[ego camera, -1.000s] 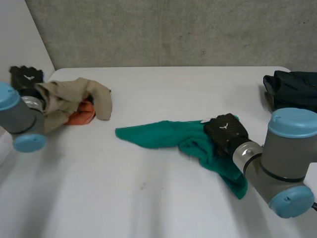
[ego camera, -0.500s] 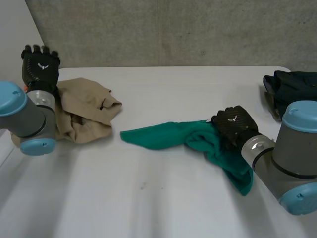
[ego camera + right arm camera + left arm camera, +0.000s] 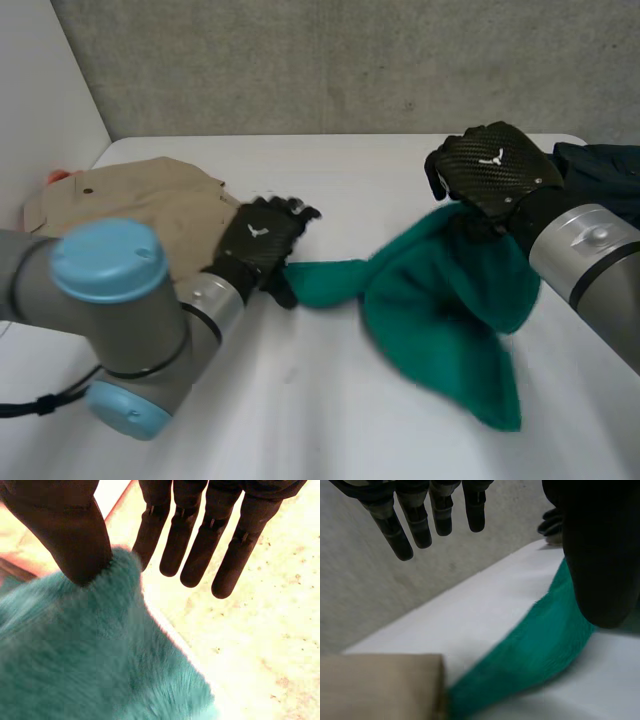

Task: Fold the laundry.

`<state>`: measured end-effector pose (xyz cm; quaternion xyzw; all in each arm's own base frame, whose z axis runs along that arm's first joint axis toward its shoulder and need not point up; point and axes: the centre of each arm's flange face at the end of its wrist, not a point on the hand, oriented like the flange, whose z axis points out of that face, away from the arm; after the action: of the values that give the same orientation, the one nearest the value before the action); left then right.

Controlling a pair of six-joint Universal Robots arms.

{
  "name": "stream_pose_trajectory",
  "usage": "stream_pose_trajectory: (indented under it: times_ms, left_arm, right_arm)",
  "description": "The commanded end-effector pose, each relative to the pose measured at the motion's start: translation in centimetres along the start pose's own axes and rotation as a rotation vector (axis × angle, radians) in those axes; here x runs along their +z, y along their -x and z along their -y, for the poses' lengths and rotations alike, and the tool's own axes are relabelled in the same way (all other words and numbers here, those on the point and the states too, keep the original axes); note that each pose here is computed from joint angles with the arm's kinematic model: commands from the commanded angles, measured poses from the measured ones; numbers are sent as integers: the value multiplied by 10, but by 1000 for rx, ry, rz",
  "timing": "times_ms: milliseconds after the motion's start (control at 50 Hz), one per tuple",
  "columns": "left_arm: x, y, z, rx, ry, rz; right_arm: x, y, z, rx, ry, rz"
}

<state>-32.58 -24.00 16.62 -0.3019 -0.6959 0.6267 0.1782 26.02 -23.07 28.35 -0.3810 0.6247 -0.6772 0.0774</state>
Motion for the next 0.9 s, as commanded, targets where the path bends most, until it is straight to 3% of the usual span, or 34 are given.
stream_pose_trajectory:
  times_ms: [20, 120, 180, 320, 400, 540, 640, 780, 900]
  left_arm:
    - [23, -7, -16, -105, 16, -17]
    - [30, -23, -23, -123, 58, -41]
    - [31, -15, -14, -126, 41, -5]
    - [29, 49, 21, -88, -30, 184]
    - [28, 77, 17, 0, -7, 252]
    - [32, 144, -1, 259, 85, 398]
    - [52, 182, -40, 405, 176, 426]
    - [74, 197, -66, 438, 181, 390]
    - [78, 229, -41, 451, 58, 527]
  right_arm:
    - [-13, -3, 14, 64, -29, -11]
    - [-17, -5, 16, 58, -37, -14]
    - [-16, -4, 12, 61, -22, -13]
    - [-4, -33, -43, -43, 157, -90]
    - [2, -43, -68, -110, 235, -101]
    - [9, -38, -96, -82, 327, -90]
    - [11, -34, -105, -65, 351, -79]
    - [14, -19, -113, -17, 372, -42]
    - [14, -18, -113, -21, 365, -46]
